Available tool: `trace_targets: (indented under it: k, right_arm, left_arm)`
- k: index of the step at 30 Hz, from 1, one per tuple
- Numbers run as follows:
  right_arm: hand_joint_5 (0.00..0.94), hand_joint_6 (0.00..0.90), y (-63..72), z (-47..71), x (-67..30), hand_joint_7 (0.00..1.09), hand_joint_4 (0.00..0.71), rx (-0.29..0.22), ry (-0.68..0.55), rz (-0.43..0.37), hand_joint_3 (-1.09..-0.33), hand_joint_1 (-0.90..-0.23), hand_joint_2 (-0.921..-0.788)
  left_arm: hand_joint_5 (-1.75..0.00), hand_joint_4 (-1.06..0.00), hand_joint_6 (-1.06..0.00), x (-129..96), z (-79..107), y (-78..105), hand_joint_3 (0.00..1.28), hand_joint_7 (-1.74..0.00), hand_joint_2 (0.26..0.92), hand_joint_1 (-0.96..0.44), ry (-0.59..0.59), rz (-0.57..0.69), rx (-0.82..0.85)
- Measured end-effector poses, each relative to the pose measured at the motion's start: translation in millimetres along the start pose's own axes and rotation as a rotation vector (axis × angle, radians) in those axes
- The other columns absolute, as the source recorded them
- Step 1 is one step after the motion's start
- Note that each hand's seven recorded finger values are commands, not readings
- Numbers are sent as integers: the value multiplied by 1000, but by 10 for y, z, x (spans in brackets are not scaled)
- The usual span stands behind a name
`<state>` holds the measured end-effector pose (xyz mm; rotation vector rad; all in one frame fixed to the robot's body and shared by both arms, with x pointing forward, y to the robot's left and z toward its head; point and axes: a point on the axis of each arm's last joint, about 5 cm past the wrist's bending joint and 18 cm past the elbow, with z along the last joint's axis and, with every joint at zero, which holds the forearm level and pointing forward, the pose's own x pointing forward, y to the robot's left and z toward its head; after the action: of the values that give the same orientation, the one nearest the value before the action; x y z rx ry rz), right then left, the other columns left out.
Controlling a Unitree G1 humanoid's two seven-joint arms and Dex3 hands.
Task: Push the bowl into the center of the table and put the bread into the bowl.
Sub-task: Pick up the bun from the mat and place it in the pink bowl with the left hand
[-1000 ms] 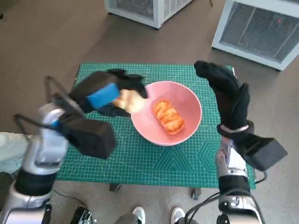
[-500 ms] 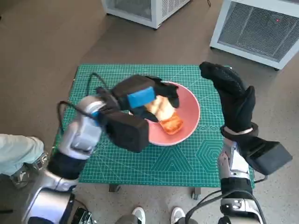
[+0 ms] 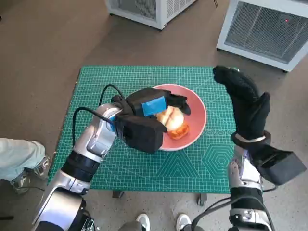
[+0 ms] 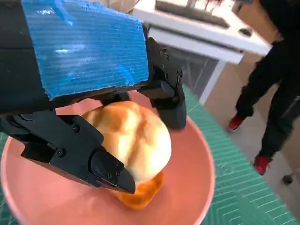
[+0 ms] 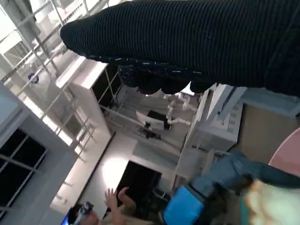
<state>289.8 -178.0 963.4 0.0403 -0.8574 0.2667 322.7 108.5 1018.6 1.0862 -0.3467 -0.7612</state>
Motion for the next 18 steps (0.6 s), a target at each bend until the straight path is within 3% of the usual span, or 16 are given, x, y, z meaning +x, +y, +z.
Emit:
trace_targets:
  k: [7, 18]
  right_arm:
    - [16, 100, 13, -1, -11, 555, 336, -21, 10, -6, -744, -758, -921]
    - [13, 103, 37, 5, 3, 549, 336, -17, 7, -3, -746, -760, -921]
  left_arm:
    - [-1, -247, -330, -67, -37, 0, 2, -26, 861, -298, -11, 24, 4]
    - [-12, -160, -256, -313, -229, 43, 5, -17, 872, -349, -96, 155, -138]
